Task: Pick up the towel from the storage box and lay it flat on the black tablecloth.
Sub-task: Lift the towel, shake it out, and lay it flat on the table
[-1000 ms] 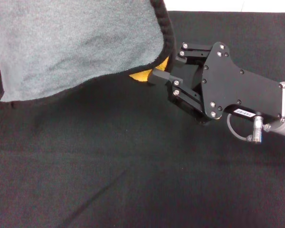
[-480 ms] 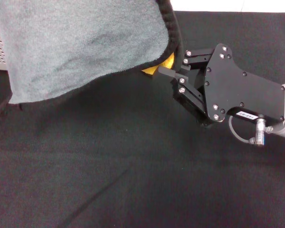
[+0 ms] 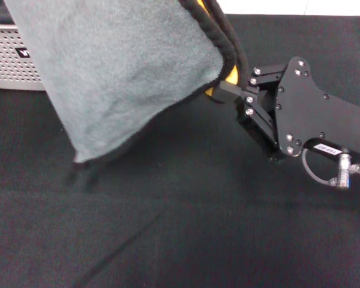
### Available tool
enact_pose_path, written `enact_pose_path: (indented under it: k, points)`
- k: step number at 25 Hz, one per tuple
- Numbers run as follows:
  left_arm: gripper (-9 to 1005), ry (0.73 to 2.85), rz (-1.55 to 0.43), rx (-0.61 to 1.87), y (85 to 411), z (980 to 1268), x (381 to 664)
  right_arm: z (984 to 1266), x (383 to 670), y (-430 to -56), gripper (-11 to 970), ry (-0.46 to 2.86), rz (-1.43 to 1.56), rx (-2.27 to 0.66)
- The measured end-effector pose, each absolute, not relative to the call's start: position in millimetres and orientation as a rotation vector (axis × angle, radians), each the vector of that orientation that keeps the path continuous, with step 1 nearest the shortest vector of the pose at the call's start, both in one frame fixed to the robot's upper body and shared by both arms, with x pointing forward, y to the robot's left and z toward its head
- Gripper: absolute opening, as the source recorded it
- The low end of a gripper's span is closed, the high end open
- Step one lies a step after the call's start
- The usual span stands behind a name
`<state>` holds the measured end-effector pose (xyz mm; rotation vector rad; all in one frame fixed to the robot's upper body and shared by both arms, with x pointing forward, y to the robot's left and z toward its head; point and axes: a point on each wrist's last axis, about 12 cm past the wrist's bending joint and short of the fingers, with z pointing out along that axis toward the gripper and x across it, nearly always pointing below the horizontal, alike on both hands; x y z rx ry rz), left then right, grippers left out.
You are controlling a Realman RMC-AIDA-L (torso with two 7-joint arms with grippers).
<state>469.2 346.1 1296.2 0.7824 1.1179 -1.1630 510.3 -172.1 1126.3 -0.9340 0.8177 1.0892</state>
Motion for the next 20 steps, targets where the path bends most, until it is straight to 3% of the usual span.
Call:
enact_pose_path:
  k: [5, 20]
  points:
    - [48, 1.161, -1.189, 0.756, 357, 1270, 472, 1126, 509, -178, 8, 0.82, 1.087, -0.916]
    - [101, 1.381, -1.149, 0.737, 359, 1214, 475, 1152, 518, -189, 8, 0.743, 1.093, -0.909]
